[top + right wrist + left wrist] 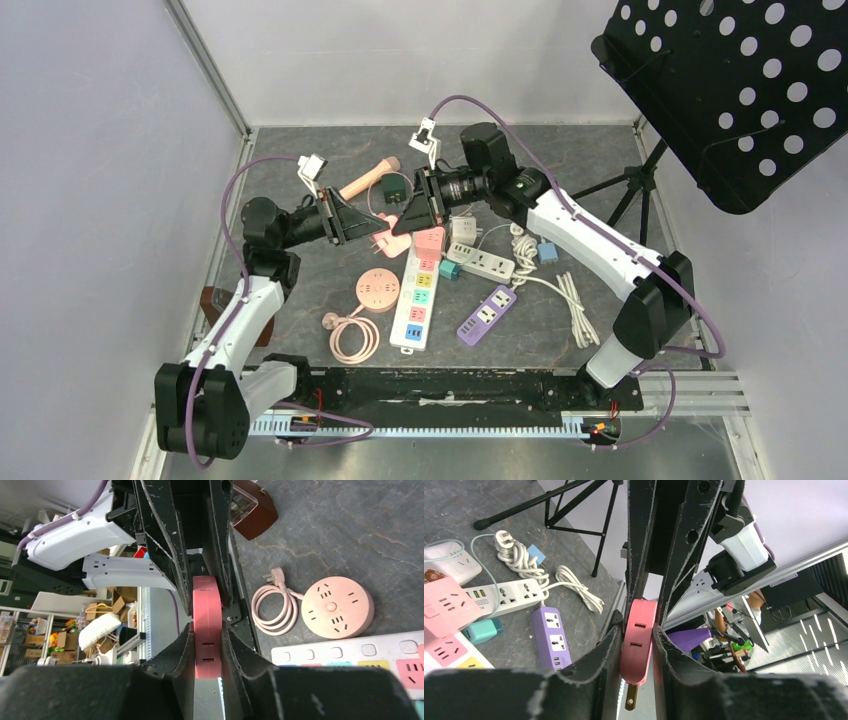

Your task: Insert the plug

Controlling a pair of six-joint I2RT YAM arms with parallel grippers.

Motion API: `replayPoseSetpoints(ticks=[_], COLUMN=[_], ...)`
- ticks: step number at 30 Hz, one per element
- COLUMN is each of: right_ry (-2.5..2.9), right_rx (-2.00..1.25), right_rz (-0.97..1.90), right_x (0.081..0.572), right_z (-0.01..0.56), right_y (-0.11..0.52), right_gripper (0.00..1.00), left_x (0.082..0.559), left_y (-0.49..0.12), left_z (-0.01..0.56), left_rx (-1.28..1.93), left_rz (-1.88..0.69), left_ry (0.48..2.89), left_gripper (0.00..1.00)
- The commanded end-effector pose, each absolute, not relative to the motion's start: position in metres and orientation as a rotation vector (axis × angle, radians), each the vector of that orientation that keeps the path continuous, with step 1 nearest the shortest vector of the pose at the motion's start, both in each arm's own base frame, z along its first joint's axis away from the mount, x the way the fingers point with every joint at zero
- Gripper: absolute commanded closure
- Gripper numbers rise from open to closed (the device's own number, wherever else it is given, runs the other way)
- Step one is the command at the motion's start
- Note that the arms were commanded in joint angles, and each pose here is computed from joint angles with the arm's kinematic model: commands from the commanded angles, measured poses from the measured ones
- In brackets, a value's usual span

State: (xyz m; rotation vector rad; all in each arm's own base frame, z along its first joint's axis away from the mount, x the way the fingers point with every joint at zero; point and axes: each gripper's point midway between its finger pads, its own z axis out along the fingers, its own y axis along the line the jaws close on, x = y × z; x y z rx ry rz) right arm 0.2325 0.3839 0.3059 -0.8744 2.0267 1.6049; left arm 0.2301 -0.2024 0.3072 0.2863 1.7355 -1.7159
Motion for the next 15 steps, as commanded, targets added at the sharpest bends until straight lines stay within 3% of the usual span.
replayPoseSetpoints(ticks=[1,3,4,5,9,11,15], right_ry=[1.934,1.933,1.932,1.93,1.881,1.839,1.846], right_rx=[-0.865,-0.861,-0.858,-0.859,-0.855,-0.852,-0.847], right_rz=[1.65,1.658,1.658,1.652,1.616,1.607,1.605], right_x=[0.23,0.23,0.23,0.23,0.228,0.225,0.221], right_z=[0.328,0.329,0.329,0.328,0.323,0.324,0.316], right_y=[0.386,0.387,0.386,0.386,0.382,0.382,0.389], right_gripper=[1.0,1.0,0.98,0.91,0.45,0.35,0.39], left_x=[0.209,0.209,0.21,0.212,0.22,0.222,0.22], left_y=[-0.209,-0.209,-0.209,-0.209,-0.209,-0.209,-0.209], left_z=[0.316,0.318,0.32,0.321,0.327,0.331,0.339], left_rx=[0.403,0.411,0.407,0.402,0.365,0.356,0.363], left_rz=[-1.774,-1.768,-1.762,-1.758,-1.741,-1.744,-1.758], left_ry=[1.718,1.71,1.707,1.704,1.688,1.674,1.647], left_gripper=[0.74,0.96,0.98,0.98,0.98,0.98,0.98])
